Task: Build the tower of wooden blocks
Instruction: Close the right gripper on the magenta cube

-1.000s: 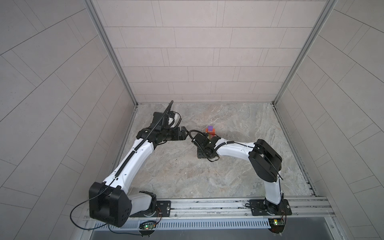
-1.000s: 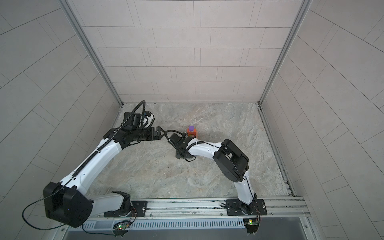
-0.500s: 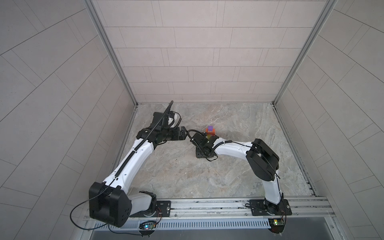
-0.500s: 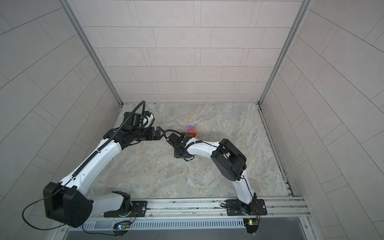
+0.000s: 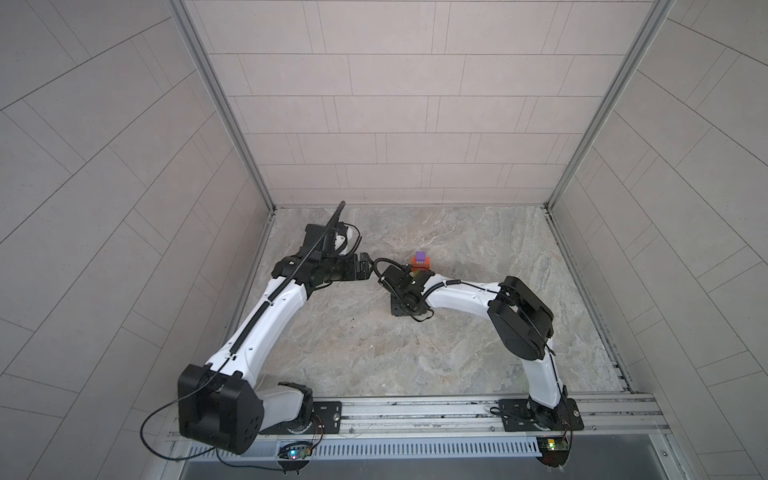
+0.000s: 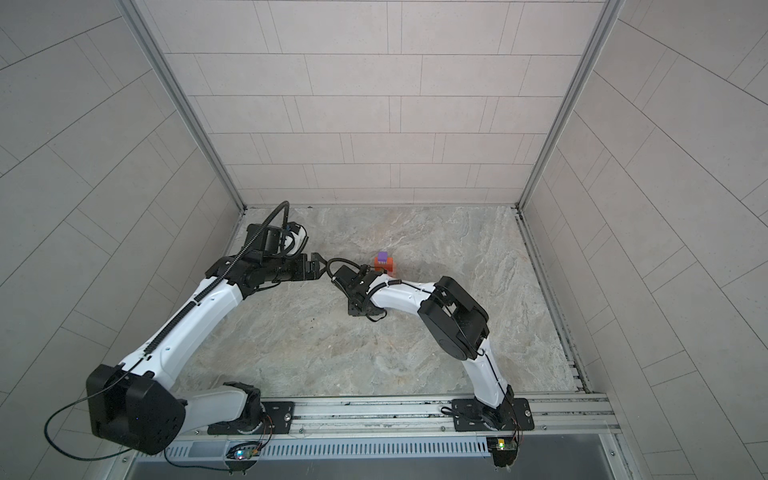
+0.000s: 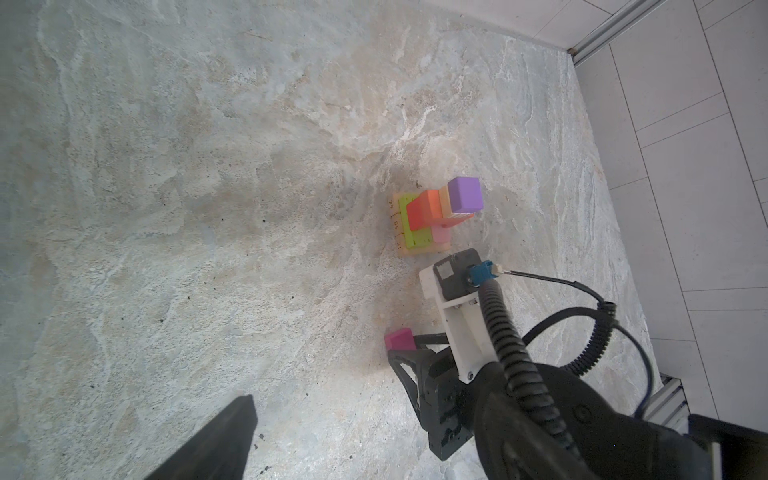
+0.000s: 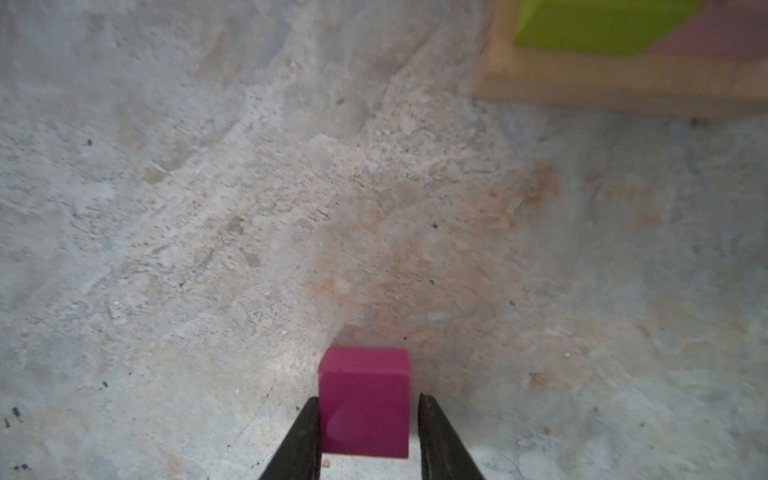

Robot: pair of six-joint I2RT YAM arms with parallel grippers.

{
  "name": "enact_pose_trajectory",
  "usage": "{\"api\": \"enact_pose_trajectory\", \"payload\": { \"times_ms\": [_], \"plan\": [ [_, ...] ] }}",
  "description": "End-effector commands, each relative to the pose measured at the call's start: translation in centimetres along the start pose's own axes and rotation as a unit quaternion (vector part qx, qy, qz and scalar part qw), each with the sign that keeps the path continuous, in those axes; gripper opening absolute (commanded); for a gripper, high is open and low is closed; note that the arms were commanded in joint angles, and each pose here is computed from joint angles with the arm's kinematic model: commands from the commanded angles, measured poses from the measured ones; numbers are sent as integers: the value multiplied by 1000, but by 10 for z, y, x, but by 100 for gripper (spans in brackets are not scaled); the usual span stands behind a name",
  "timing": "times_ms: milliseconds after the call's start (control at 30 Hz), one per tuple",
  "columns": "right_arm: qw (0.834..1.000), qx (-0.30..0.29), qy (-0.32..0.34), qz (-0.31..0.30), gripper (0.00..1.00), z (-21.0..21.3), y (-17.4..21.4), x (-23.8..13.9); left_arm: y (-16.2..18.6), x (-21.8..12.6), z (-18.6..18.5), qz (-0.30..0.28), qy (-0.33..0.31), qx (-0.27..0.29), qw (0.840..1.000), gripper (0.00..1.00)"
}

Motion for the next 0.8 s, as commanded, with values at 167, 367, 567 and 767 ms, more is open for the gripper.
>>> {"api": "enact_pose_trajectory", "payload": {
  "times_ms": [167, 367, 567, 767],
  "plan": [
    [1000, -10, 21, -8, 37, -3, 1, -1, 1, -4, -1, -5, -1, 6, 1000, 93],
    [1000, -16, 22, -14, 37, -1, -3, -4, 1, -4, -1, -5, 0, 6, 1000, 93],
    [1000, -17, 22, -12, 36, 0, -2, -3, 1, -4, -1, -3, 0, 6, 1000, 93],
    [999, -18, 25, -8, 36, 0, -1, 0, 2, -4, 0, -3, 0, 6, 1000, 93]
  ]
}}
Point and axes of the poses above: each gripper's point midway between its finger pads, its own x axis out along the fingers, its own z axis along the line the jaws close on, y = z × x, the point moved 5 cm from there along -x, back along the fingers, and after that the axes turned 13 degrees about x, right-handed, at the moved point
